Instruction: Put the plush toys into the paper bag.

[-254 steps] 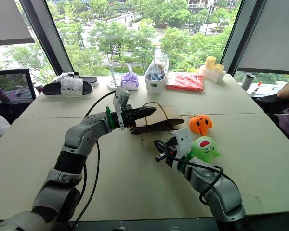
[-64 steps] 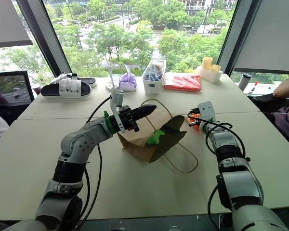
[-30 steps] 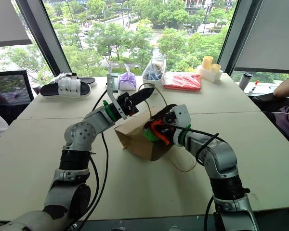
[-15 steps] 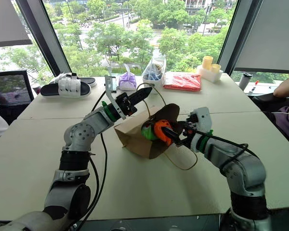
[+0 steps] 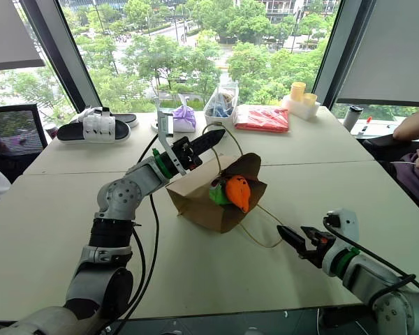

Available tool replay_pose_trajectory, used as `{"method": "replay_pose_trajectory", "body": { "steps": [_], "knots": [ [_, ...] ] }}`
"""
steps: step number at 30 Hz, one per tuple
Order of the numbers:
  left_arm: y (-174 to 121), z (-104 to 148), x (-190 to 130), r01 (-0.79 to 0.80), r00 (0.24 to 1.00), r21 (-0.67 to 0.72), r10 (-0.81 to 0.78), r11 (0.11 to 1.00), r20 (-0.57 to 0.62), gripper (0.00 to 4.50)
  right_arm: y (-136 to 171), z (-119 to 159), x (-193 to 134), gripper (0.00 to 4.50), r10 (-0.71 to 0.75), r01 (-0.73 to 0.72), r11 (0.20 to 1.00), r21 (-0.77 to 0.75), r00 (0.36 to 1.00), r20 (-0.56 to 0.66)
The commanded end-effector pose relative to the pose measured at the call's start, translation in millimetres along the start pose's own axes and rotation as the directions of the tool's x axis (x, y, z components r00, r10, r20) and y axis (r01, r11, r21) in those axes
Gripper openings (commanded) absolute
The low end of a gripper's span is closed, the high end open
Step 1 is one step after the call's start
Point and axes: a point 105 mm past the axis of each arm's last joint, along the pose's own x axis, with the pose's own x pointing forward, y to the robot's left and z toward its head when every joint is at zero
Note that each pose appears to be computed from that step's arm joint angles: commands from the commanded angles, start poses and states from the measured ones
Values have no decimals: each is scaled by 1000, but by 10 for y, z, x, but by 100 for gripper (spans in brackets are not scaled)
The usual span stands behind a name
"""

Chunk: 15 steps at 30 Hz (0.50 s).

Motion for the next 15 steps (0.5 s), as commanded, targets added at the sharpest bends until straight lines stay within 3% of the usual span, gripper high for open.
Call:
{"method": "replay_pose_trajectory", "body": {
  "steps": [1, 3, 6, 9, 12, 14, 15],
  "knots": [
    [-99, 122, 55, 36, 999, 42, -37, 998, 19, 0, 95, 40, 105, 446, 61, -61, 998, 18, 998, 35],
    [-92, 137, 46, 31, 999, 47, -32, 998, 20, 0, 119, 15, 150, 446, 74, -75, 997, 25, 997, 30],
    [-77, 155, 23, 18, 1000, 51, -20, 999, 25, 0, 103, -30, 198, 377, 65, -65, 998, 26, 998, 16],
    [-70, 159, 4, 13, 1000, 52, -14, 999, 26, 0, 135, 13, 200, 240, 83, -84, 996, 41, 996, 44],
    [-59, 161, -7, 8, 1000, 52, -10, 999, 26, 0, 172, 86, 167, 72, 106, -111, 993, 52, 991, 81],
    [-50, 161, -11, 6, 1000, 52, -8, 999, 26, 0, 188, 139, 127, 3, 114, -119, 992, 45, 989, 97],
    [-48, 160, -11, 6, 1000, 52, -7, 999, 25, 0, 207, 180, 103, 3, 124, -129, 991, 43, 986, 112]
  ]
}}
